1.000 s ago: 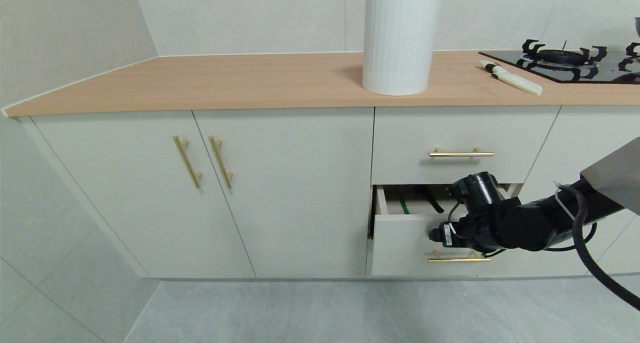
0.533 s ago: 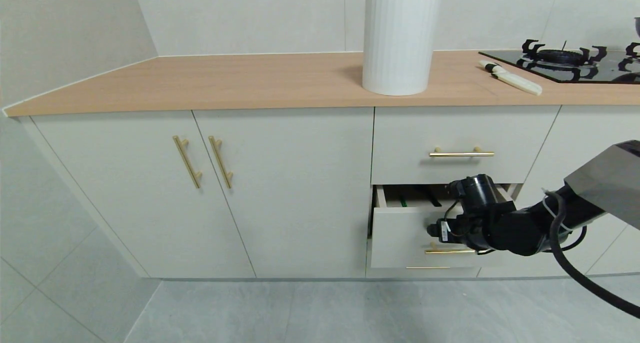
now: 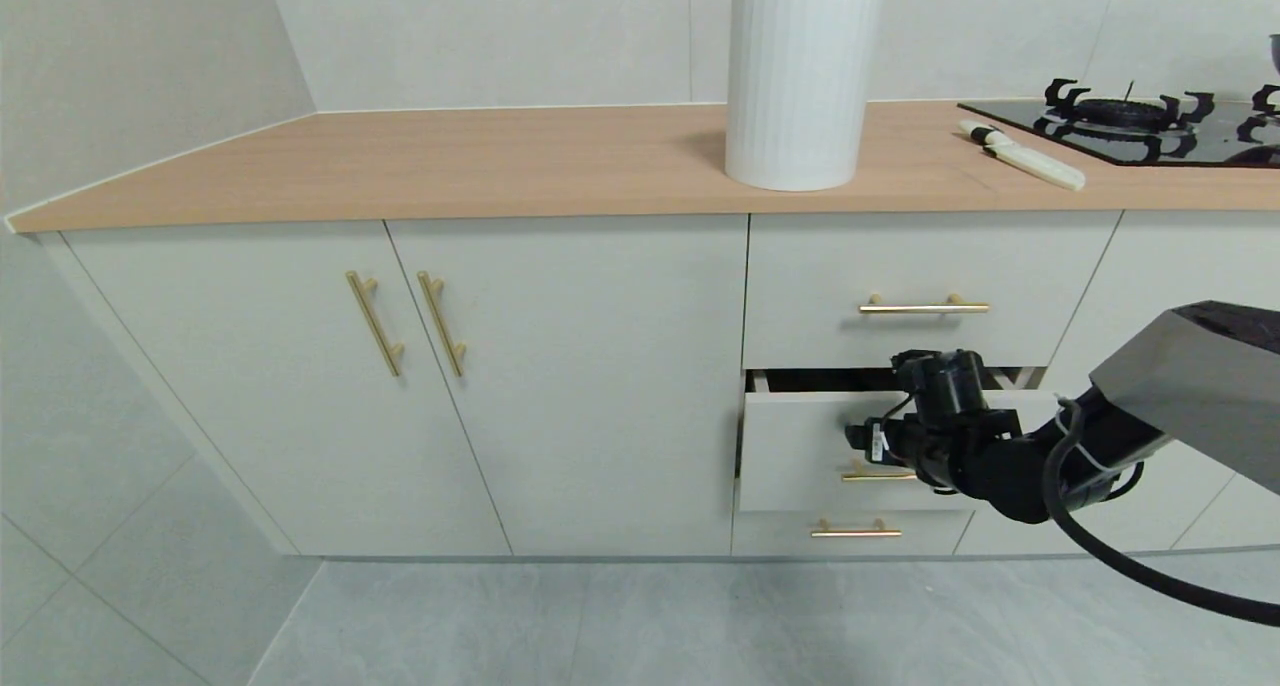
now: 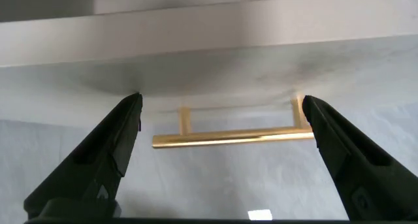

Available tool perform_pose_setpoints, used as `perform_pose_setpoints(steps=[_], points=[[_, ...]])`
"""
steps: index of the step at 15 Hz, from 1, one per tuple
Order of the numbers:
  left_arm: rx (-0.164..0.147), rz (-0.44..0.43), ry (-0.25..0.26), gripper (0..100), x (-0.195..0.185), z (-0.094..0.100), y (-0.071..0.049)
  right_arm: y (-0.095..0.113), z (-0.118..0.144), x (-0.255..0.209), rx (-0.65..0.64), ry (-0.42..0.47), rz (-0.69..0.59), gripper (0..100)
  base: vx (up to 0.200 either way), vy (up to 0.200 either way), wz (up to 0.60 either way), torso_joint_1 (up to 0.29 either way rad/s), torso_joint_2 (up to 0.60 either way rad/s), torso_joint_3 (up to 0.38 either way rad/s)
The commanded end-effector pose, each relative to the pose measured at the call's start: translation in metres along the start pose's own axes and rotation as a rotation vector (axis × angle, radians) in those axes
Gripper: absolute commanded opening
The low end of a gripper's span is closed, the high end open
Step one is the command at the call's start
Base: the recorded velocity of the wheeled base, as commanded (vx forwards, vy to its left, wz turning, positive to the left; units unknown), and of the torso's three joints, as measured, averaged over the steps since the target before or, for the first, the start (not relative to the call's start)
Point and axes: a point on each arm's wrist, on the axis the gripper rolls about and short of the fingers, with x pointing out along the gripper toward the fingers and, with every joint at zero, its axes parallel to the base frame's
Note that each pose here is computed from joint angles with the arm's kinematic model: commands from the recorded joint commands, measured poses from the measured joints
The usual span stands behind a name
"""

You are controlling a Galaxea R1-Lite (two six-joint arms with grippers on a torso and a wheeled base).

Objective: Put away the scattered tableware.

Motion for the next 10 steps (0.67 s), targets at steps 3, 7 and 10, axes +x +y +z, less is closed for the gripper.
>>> perform_pose_setpoints(steps=[3, 7, 10], points=[[0.0, 0.0, 0.001, 100, 0.0, 0.0, 0.0, -0.004, -0.01, 0.021, 0.015, -0.051, -0.034, 100, 0.0, 0.0, 0.0, 0.0, 0.0, 0.0], [0.0, 0.0, 0.001, 100, 0.0, 0.0, 0.0, -0.01, -0.008, 0.031, 0.036, -0.08, -0.047, 100, 0.0, 0.0, 0.0, 0.0, 0.0, 0.0], [0.0, 0.0, 0.001, 100, 0.0, 0.0, 0.0, -0.016, -0.003, 0.04, 0.058, -0.112, -0.063, 100, 0.0, 0.0, 0.0, 0.0, 0.0, 0.0]])
